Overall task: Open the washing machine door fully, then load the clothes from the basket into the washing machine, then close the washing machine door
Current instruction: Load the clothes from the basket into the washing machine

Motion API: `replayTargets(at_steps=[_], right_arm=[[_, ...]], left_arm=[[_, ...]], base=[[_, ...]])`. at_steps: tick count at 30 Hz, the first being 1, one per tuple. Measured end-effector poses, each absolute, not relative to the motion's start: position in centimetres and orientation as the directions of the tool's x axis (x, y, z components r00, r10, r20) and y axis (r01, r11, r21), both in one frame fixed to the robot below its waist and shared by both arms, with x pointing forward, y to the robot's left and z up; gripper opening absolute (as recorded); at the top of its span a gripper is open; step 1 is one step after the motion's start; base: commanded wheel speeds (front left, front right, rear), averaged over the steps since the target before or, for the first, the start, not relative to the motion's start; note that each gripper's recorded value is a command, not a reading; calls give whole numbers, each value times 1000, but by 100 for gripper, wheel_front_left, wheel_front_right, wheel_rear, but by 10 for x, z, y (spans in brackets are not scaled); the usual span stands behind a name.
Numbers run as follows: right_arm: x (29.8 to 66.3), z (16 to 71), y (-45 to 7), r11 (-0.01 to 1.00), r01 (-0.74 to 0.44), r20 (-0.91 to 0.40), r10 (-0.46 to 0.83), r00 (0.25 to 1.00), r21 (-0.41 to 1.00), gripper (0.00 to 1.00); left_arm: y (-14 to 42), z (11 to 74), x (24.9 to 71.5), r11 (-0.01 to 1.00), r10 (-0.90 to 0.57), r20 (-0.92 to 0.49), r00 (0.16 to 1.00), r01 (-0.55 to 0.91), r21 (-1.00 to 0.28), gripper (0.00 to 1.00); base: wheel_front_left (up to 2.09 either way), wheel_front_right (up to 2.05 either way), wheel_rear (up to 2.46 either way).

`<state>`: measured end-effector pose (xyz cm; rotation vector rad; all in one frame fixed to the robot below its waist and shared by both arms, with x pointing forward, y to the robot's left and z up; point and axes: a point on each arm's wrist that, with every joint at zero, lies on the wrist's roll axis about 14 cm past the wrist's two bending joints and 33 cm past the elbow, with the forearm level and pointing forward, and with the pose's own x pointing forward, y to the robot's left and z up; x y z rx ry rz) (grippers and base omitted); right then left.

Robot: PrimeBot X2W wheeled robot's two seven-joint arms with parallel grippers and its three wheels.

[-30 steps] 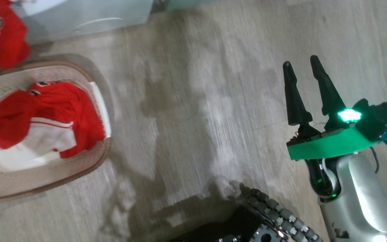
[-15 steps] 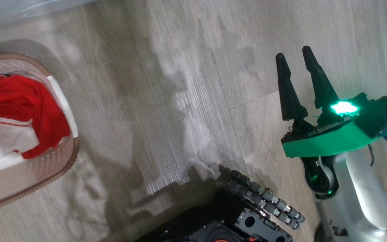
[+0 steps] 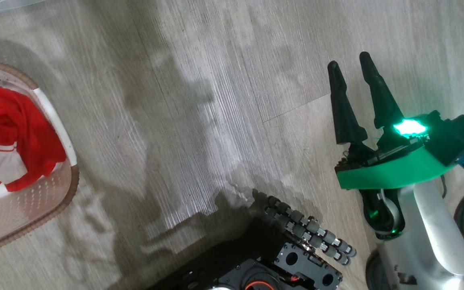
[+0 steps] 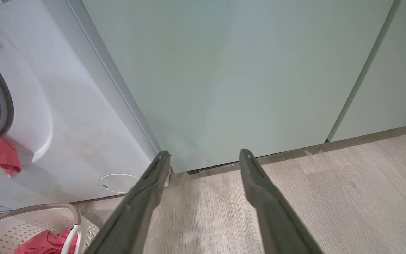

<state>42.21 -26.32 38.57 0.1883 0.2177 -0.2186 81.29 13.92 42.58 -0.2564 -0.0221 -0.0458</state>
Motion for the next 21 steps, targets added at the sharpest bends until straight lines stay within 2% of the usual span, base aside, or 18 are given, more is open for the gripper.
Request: replayTargets(at_steps=[8, 12, 13, 14, 15, 21], right_arm=[[425, 384, -259, 959, 223, -232, -181, 956, 172, 100], [427, 385, -257, 960, 218, -227, -176, 958, 178, 100], [427, 385, -257, 960, 217, -225, -174, 959, 180, 100], [427, 386, -256, 959, 215, -222, -173, 960, 182, 100], [428, 388, -256, 959, 214, -218, -173, 961, 184, 100], [430, 398, -257, 960, 208, -189, -173, 967, 188, 100]], left_arm=[[142, 370, 797, 971, -72, -120, 990, 42, -236, 0], [141, 365, 793, 975, -86, -135, 987, 55, -215, 0], [141, 367, 792, 975, -86, -130, 988, 56, -214, 34], [142, 369, 791, 976, -87, -125, 988, 59, -207, 80], [142, 372, 790, 979, -86, -114, 990, 62, -196, 100], [136, 378, 772, 985, -107, -81, 991, 95, -142, 100]], base=[[0, 0, 0], [0, 0, 0], [0, 0, 0], [0, 0, 0], [0, 0, 0], [0, 0, 0]])
